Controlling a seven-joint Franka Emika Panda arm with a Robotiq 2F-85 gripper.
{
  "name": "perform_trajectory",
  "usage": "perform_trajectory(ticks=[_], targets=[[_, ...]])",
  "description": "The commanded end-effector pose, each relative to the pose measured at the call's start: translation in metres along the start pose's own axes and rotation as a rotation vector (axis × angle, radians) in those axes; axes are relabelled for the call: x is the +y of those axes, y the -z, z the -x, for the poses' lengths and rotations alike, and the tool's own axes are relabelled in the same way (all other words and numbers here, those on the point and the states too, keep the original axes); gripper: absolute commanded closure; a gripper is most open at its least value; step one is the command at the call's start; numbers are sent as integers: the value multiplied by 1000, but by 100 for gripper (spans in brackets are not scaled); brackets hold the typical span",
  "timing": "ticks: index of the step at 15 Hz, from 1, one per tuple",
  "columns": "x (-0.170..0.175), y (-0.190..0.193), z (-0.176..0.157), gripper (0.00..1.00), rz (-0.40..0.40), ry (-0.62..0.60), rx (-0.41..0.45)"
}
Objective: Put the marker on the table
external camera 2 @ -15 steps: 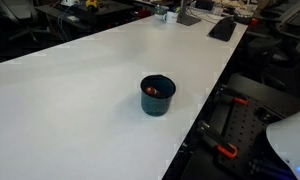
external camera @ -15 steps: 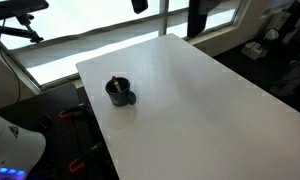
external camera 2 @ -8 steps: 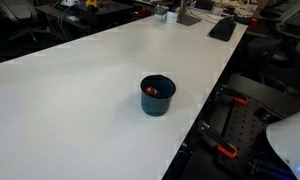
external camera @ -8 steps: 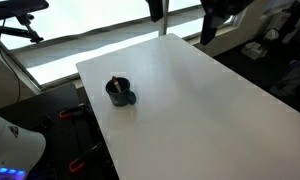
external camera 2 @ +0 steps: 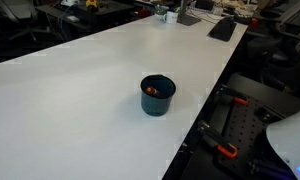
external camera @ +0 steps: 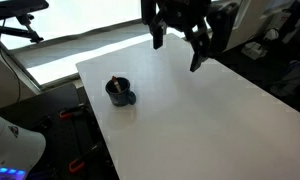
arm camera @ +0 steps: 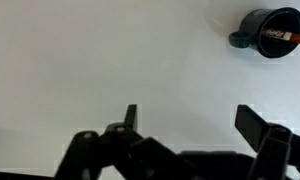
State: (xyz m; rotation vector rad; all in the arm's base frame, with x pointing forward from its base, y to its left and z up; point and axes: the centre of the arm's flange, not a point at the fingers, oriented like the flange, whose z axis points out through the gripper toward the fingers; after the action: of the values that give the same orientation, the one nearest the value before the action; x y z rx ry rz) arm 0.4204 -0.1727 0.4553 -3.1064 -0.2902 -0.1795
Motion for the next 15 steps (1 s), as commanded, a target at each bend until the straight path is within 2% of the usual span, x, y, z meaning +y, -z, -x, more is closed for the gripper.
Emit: perform_trajectory(ticks=[1,6,7,8,12,15], targets=[[-6,-8,-2,0,-39,43,-37],[-20,-5,5,0,-108,124,-60],[-49,7,8,0,-123,148,-67],[-58,10,11,0,-140,167,-79],[-101,24,34,0,-227,273,-194],[-114,22,44,0,-274,302,-286]])
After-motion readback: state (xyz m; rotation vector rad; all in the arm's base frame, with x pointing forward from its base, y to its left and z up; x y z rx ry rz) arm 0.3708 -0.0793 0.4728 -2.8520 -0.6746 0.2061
